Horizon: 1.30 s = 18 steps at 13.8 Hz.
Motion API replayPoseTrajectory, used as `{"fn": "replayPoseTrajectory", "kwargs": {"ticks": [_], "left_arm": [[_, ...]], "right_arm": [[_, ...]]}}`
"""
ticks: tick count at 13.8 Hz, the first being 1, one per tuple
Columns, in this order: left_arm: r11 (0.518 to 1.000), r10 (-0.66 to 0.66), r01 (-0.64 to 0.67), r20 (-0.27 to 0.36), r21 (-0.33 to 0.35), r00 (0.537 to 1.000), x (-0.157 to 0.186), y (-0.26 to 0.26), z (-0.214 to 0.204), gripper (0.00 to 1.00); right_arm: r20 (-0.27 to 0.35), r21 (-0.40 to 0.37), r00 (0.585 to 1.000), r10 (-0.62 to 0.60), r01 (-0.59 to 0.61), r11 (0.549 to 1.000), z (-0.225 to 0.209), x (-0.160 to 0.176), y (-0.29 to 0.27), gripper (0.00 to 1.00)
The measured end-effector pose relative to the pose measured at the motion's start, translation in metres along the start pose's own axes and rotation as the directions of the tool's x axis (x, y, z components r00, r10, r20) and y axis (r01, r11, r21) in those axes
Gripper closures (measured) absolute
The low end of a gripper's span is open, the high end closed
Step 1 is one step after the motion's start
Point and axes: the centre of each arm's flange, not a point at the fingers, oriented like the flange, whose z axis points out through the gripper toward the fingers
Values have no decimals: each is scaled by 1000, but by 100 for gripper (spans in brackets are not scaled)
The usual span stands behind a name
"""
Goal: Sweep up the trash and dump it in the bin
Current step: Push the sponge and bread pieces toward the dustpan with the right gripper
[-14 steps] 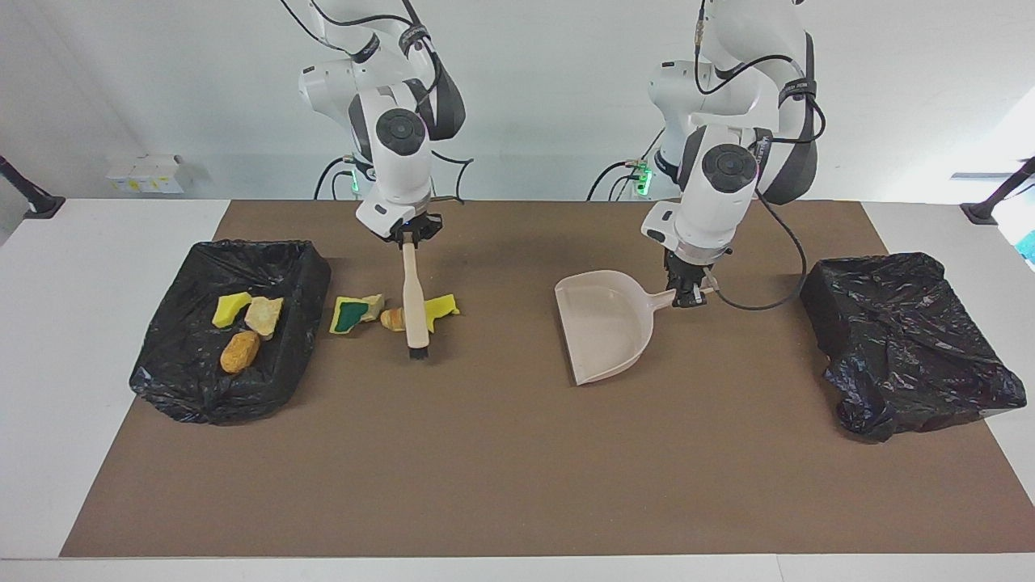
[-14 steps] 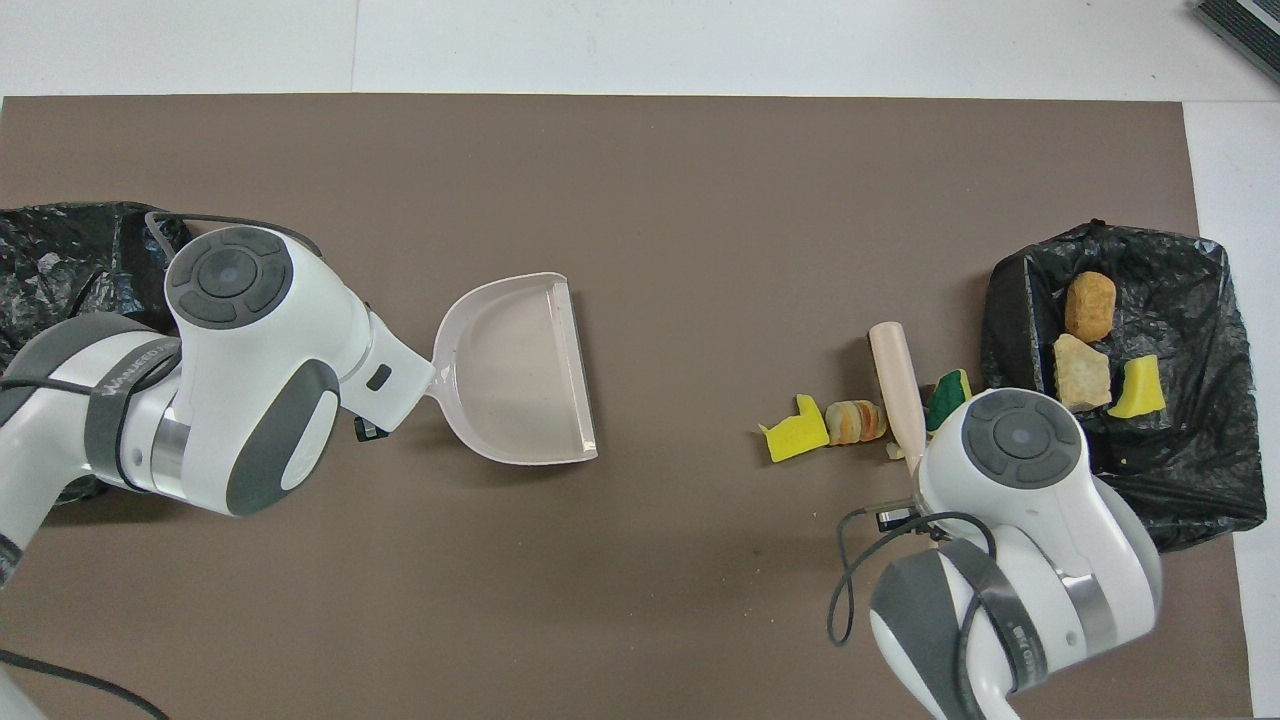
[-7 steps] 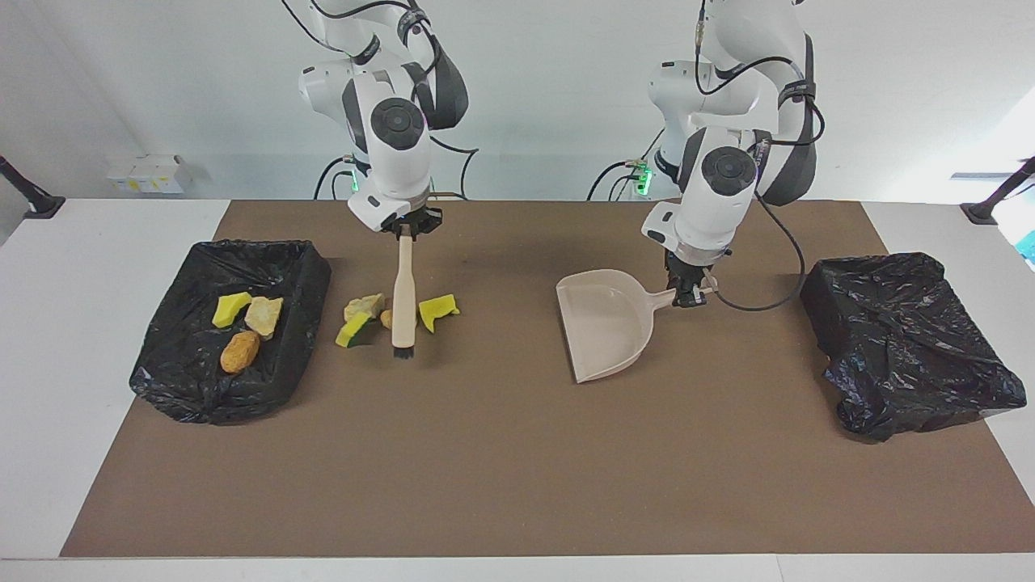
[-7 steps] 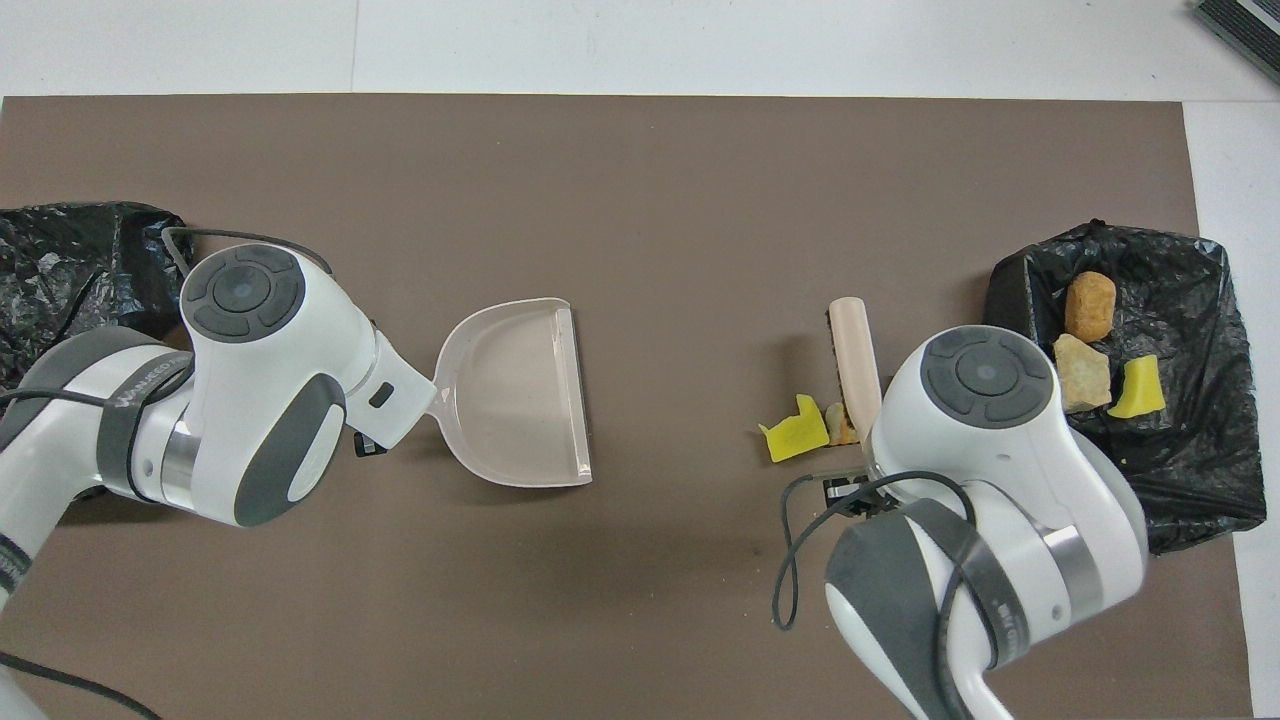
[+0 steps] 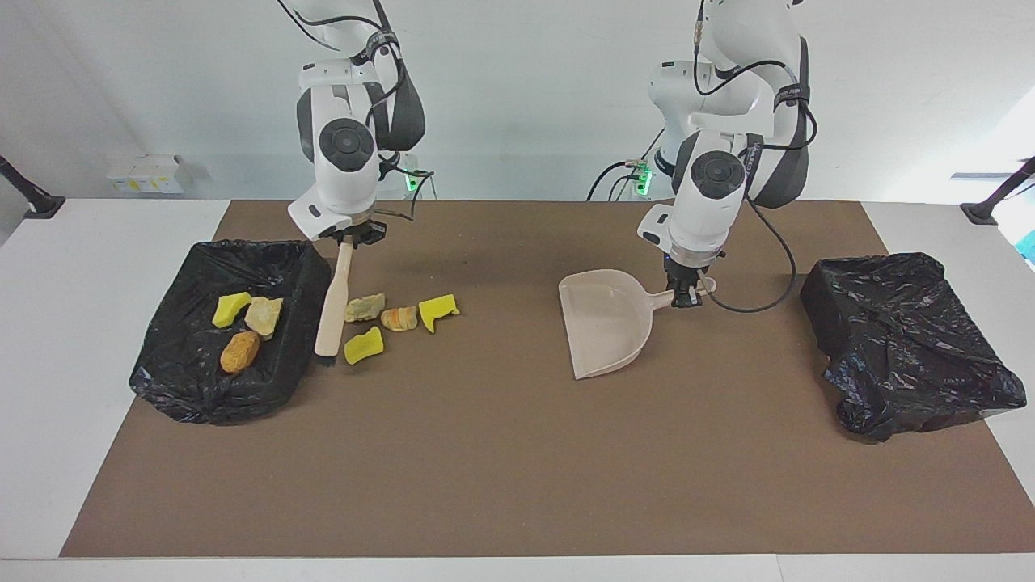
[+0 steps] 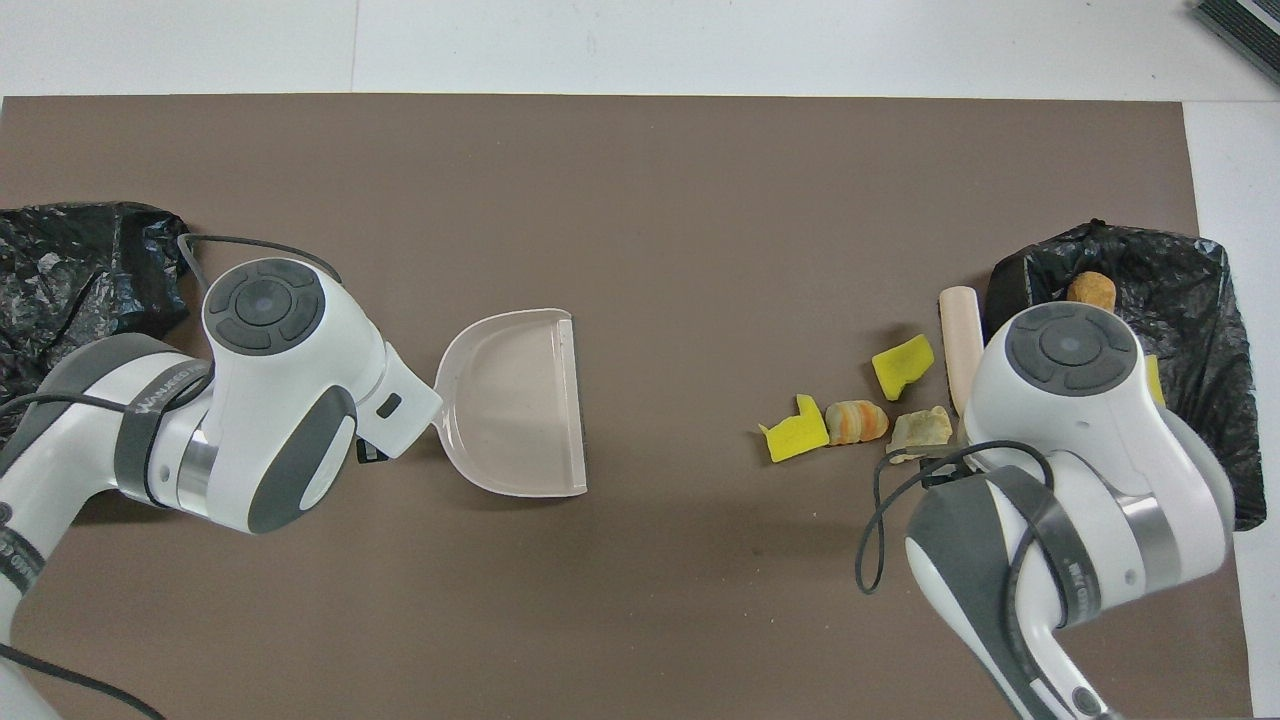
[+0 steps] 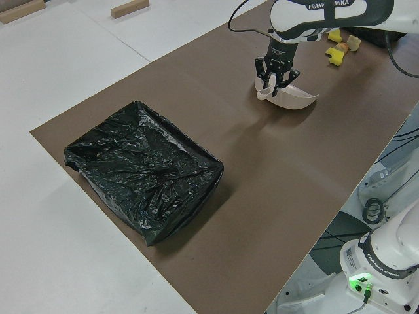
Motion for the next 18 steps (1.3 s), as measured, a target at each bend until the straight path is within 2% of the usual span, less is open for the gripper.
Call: {"fn": "replayPoseTrajectory", "kwargs": {"ticks": [3, 7, 11, 13, 15, 18], "left_arm": [[999, 29, -30, 13, 29, 999, 8, 3, 1, 69], [999, 31, -32, 15, 26, 999, 8, 4, 5, 69], [999, 29, -30, 13, 26, 999, 6, 5, 11, 69], [999, 29, -29, 11, 29, 1000, 6, 4, 12, 69], [999, 28, -28, 11, 30, 1000, 6, 4, 12, 69], [999, 22, -22, 11, 28, 1000, 3, 3, 14, 69]], "right_arm": [[5, 14, 1000, -20, 20, 1000, 21, -7, 16, 74], [21, 66, 994, -106, 104, 992, 29, -18, 10, 74], [18, 102, 991, -134, 131, 986, 51, -18, 13, 74], [19, 127, 991, -135, 132, 983, 52, -18, 14, 74], [24, 184, 992, -126, 120, 976, 51, -19, 8, 74], [14, 228, 996, -88, 83, 970, 44, -23, -20, 74]]}}
